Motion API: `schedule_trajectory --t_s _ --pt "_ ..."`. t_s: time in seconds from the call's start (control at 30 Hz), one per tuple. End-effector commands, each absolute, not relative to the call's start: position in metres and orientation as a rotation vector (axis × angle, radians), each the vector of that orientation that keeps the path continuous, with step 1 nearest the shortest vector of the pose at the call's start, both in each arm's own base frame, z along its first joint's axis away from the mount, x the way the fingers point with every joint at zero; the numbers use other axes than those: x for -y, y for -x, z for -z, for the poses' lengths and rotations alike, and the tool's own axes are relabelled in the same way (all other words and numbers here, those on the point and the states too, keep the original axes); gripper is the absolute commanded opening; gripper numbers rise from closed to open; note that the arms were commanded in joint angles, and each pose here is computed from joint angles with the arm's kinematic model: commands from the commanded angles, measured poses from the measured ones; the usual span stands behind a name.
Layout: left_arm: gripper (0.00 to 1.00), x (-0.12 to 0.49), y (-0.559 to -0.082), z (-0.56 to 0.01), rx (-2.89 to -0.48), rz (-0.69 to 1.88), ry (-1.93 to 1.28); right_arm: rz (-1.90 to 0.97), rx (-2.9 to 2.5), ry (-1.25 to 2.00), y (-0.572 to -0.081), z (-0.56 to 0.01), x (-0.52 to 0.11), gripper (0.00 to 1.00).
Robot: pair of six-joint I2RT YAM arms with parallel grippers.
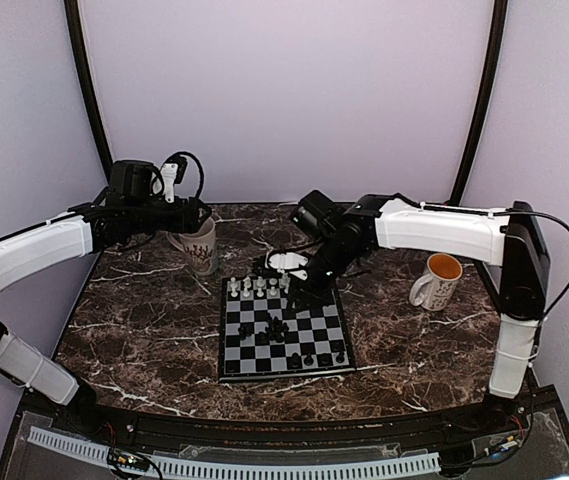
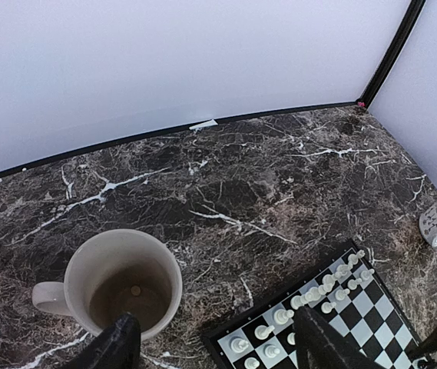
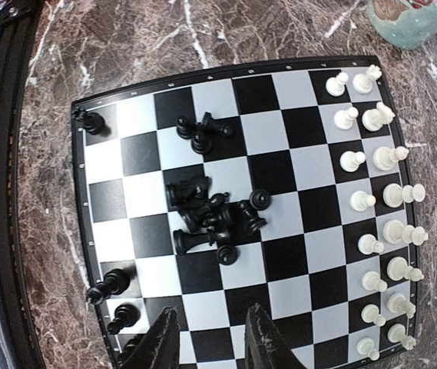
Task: Set up the chess pieces on the board
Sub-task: Pick up the pawn from the chessboard.
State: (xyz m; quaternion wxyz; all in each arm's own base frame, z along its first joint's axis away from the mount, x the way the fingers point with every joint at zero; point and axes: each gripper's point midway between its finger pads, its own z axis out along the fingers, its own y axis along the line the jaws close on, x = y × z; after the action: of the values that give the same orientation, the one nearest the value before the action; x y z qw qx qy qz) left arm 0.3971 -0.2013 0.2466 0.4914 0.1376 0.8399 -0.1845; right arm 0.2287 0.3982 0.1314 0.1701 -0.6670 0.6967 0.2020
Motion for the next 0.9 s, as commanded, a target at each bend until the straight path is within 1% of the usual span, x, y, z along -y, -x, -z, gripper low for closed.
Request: schedule_trajectory --t_s 0.0,0.3,0.63,0.8,0.87 --pt "0.7 0.203 -0.393 -0.247 -2.036 0.46 -0.344 -0.55 -2.041 1.86 -0.244 -0.114 -0.404 0.3" --pt "0.7 0.204 -0.393 -0.246 -2.039 0.467 -0.346 -0.564 -2.102 1.898 -0.247 -0.085 -0.413 0.32" --pt "0.7 0.203 -0.393 -0.248 -2.034 0.464 -0.345 -0.593 -2.137 1.916 -0.246 -0.066 -0.417 0.31" --pt "0.7 0.204 -0.392 -0.248 -2.035 0.467 -0.347 -0.604 -2.148 1.918 -0.245 -0.061 -0.419 0.29" --pt "0.71 0.204 -0.392 -0.248 -2.035 0.467 -0.347 -0.604 -2.154 1.916 -0.246 -0.059 -0.42 0.25"
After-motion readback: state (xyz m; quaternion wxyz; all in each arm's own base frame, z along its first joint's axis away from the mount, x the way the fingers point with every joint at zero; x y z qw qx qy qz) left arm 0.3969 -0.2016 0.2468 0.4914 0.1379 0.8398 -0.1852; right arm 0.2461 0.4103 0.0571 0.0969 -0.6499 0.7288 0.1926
